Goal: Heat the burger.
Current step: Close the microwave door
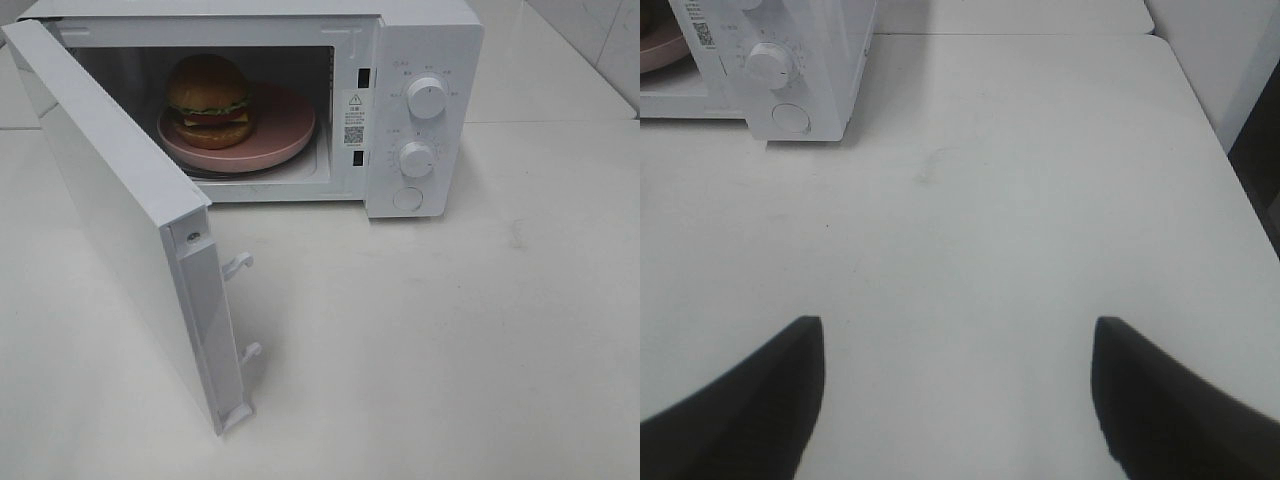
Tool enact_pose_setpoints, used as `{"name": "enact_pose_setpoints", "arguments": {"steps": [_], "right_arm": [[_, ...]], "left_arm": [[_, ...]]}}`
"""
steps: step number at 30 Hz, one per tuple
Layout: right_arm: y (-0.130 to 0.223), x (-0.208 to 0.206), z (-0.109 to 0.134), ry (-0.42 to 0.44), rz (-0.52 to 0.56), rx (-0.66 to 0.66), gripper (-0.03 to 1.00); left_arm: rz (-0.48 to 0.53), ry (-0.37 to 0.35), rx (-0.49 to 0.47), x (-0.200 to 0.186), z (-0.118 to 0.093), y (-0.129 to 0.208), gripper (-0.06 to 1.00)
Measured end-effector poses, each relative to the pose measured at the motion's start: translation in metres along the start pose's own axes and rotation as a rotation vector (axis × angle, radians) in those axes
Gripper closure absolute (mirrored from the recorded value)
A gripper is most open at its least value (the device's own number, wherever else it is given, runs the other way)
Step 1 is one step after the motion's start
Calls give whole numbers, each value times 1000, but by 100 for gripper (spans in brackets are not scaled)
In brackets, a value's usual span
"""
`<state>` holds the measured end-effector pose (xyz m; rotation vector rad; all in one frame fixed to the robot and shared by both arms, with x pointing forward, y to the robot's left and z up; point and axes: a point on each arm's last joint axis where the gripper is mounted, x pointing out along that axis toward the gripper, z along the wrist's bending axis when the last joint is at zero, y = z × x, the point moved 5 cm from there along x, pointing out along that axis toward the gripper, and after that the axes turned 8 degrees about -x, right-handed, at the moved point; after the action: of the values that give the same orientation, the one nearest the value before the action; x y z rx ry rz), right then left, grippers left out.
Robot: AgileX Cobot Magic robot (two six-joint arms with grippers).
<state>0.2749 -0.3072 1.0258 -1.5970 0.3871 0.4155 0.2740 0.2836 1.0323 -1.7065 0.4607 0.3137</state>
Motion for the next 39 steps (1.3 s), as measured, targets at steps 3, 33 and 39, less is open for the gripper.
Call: {"name": "enact_pose_setpoints", "arguments": {"steps": [3, 33, 39], "right_arm": [[0, 0, 0, 0, 0, 0, 24], [0, 0, 0, 0, 0, 0, 24], [0, 0, 0, 0, 0, 0, 24]], "left_arm": [[0, 0, 0, 0, 0, 0, -4], [-5, -19, -28, 37, 1, -45, 22], [28, -30, -42, 57, 3, -54, 47]]}}
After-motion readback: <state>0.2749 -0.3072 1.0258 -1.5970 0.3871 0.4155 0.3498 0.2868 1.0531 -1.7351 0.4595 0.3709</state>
